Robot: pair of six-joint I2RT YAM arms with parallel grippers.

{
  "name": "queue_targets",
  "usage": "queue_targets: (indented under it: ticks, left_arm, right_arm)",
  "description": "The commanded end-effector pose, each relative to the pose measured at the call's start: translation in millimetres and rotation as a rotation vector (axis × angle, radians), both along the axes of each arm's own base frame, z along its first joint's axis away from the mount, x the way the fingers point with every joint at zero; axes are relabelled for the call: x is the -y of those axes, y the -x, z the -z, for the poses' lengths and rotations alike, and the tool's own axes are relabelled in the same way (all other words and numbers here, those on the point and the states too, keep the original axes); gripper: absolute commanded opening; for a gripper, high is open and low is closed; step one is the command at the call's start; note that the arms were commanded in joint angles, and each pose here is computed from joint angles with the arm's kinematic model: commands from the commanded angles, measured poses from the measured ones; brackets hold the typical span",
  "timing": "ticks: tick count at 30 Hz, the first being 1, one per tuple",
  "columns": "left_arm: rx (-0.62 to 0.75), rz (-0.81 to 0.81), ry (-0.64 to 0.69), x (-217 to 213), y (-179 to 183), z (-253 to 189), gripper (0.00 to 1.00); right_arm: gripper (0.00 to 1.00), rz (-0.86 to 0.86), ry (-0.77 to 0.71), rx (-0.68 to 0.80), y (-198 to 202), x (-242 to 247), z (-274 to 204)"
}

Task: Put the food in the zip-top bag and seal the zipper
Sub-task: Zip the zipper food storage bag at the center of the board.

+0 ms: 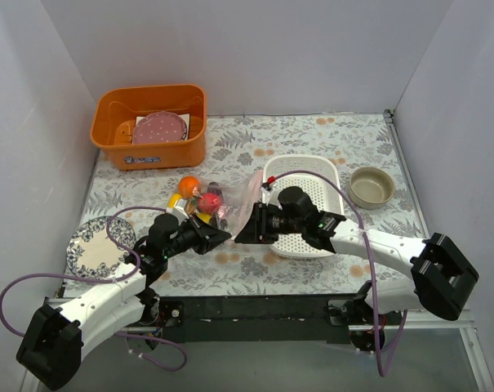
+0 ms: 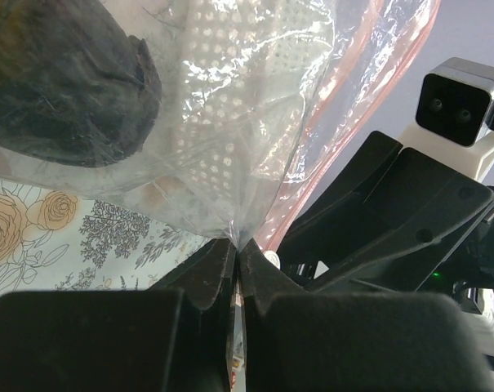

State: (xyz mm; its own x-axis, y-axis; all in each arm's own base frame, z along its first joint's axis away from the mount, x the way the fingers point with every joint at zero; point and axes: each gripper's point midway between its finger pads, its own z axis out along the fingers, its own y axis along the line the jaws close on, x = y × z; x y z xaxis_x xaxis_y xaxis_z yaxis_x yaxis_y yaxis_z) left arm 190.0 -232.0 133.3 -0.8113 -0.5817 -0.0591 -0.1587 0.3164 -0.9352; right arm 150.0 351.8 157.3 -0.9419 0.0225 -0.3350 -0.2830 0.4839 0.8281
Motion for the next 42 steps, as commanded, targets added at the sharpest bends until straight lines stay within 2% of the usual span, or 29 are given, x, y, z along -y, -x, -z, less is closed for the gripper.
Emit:
queue_targets:
  ticks: [1, 11, 17, 28, 31, 32, 34, 39, 42]
  left_arm:
    - [-0.155, -0.097, 0.151, 3.2, -6.9, -17.3, 0.00]
    - [-0.148, -0.094, 0.161, 3.0, -5.8, -18.4, 0.00]
    - [-0.148, -0.097, 0.170, 2.8, -5.9, -17.8, 0.00]
    - [-0.146, -0.091, 0.167, 3.4, -5.5, -17.1, 0.00]
    - [-0.142, -0.088, 0.165, 3.7, -5.6, -17.5, 0.00]
    - [-0.142, -0.088, 0.165, 3.7, -5.6, -17.5, 0.00]
    - [-0.141, -0.087, 0.166, 3.9, -5.5, -18.2, 0.00]
    - [-0.143, -0.083, 0.162, 4.0, -4.6, -16.4, 0.00]
    - [-0.147, -0.082, 0.160, 4.1, -4.4, -15.3, 0.00]
  right_arm:
    - [0.45, -0.030, -0.088, 0.027, -1.4, -16.1, -24.5]
    - [0.45, -0.010, -0.114, 0.021, -7.3, -22.5, -24.2]
    - [0.35, 0.011, -0.094, -0.012, -8.9, -22.5, -16.5]
    - [0.38, 0.021, -0.078, -0.031, -10.2, -23.0, -10.3]
    - [0.35, 0.016, -0.081, -0.038, -10.2, -24.9, -8.9]
    - [0.29, 0.014, -0.080, -0.038, -9.9, -24.9, -8.0]
    - [0.26, 0.012, -0.083, -0.035, -9.9, -25.9, -8.3]
    - [0.26, 0.007, -0.101, -0.023, -10.3, -26.7, -12.7]
    - [0.30, 0.014, -0.107, -0.011, -11.5, -26.1, -14.7]
